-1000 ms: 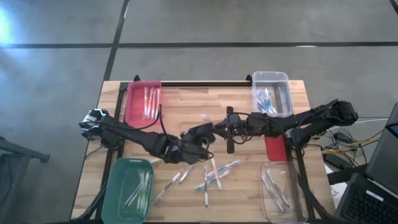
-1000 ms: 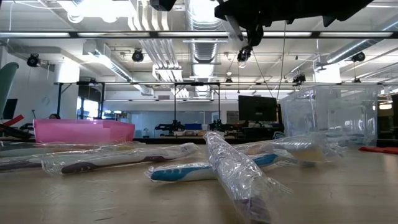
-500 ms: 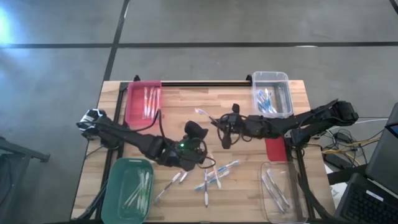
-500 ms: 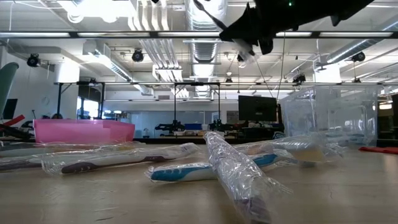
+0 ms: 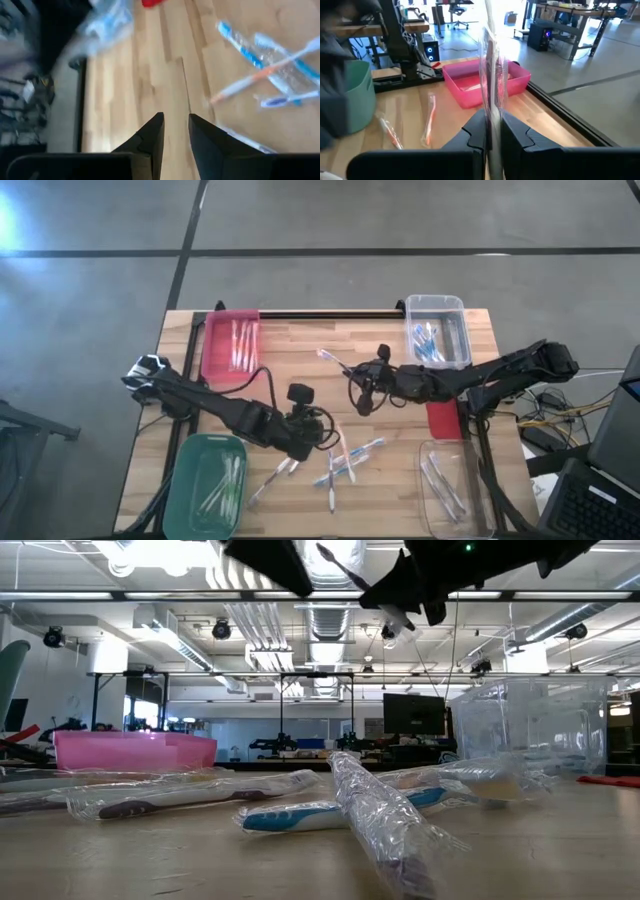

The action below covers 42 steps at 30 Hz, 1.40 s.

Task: Pick & Place Toothbrushes
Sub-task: Put the violet toothbrush into the bottom transparent bin

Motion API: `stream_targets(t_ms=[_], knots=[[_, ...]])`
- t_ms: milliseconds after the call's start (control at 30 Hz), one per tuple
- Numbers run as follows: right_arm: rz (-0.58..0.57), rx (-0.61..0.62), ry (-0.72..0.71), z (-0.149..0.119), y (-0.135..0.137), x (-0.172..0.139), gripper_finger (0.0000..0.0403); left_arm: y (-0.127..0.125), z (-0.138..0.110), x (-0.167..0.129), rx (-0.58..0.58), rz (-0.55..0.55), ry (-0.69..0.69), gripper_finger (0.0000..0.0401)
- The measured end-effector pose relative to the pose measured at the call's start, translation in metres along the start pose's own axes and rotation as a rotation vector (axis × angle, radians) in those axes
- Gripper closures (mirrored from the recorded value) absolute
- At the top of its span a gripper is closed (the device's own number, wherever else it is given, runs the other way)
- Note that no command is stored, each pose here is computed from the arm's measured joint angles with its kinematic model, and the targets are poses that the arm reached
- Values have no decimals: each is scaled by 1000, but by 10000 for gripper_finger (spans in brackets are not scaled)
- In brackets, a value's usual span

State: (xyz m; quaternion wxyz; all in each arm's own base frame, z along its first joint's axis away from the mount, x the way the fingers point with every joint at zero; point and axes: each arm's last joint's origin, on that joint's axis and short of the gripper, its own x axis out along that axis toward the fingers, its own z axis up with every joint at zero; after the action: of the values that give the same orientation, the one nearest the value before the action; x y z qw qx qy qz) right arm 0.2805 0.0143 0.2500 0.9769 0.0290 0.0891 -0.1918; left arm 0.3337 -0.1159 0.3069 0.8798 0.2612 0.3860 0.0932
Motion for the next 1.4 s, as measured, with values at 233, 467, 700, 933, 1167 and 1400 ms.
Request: stream_targets(t_ms=[233,467,700,933,1167,1400], knots=[[24,14,-16,6,3,-9,380,-32,-31,36,-140,-33,-87,307],[58,41,-37,11,8,-16,380,-56,-54,58,-210,-295,-459,313],[204,109,-58,25,24,-16,380,-37,-61,41,-229,-285,-706,326],[160,114,280,27,43,-5,380,-16,-82,16,-246,-280,-809,337],[36,172,599,41,63,-12,380,10,-103,-6,-298,-217,-869,335],[-104,274,805,54,91,-36,380,15,-123,-19,-314,-212,-893,334]])
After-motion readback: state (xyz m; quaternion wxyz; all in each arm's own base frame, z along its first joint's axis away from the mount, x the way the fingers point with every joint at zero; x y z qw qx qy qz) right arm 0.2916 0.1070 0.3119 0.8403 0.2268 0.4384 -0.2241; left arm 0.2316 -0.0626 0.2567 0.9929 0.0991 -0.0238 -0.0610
